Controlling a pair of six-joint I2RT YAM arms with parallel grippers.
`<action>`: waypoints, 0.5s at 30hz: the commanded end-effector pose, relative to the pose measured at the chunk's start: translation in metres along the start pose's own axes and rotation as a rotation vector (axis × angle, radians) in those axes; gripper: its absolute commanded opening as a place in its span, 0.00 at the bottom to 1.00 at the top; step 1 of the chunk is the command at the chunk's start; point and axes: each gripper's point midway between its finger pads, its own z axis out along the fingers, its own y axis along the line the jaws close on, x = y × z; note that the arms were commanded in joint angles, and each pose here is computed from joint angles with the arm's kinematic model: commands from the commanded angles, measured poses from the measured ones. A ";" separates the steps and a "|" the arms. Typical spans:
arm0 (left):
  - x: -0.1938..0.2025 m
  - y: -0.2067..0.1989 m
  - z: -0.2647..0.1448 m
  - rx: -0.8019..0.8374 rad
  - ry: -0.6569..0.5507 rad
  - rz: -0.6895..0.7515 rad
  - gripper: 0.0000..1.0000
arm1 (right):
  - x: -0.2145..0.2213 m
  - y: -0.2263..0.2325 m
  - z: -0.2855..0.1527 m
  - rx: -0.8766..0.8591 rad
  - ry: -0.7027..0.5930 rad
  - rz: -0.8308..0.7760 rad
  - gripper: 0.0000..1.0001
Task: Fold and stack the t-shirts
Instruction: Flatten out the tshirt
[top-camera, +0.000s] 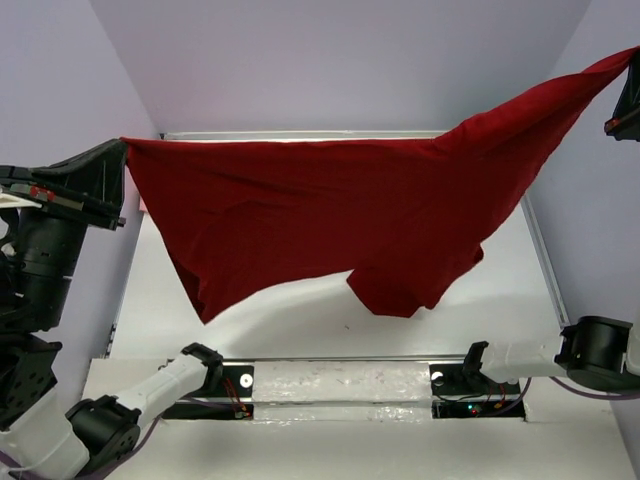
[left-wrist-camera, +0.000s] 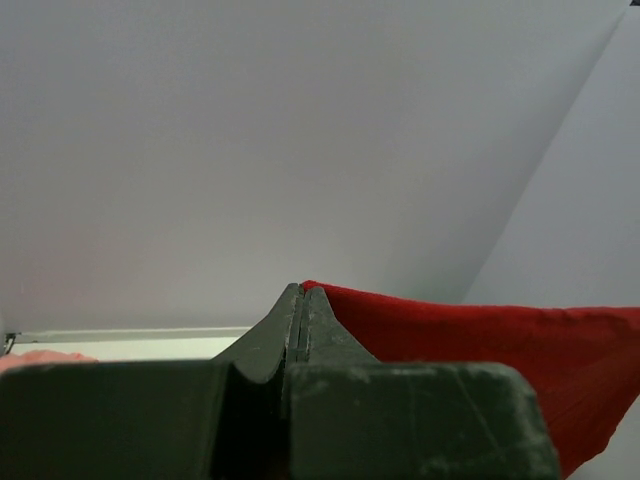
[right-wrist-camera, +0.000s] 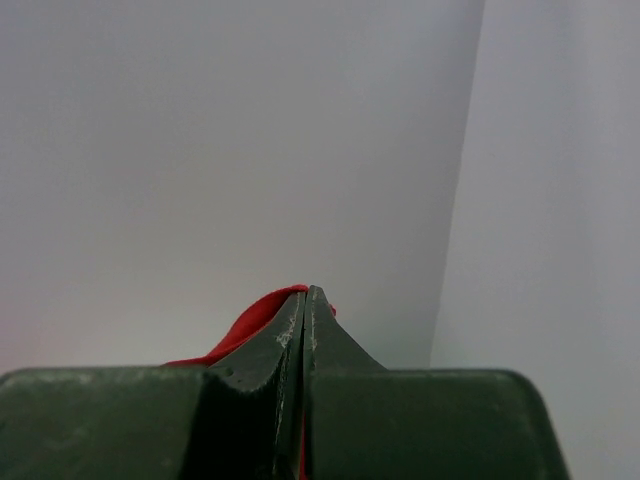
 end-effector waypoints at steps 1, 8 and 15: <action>-0.022 0.000 0.017 -0.033 -0.066 -0.010 0.00 | -0.003 -0.004 0.002 0.039 -0.021 -0.040 0.00; 0.009 0.017 0.018 -0.097 -0.008 0.028 0.00 | 0.033 0.020 0.001 0.042 0.091 -0.098 0.00; 0.018 0.036 -0.007 -0.164 -0.002 0.055 0.00 | 0.071 0.073 -0.005 -0.112 0.170 -0.098 0.00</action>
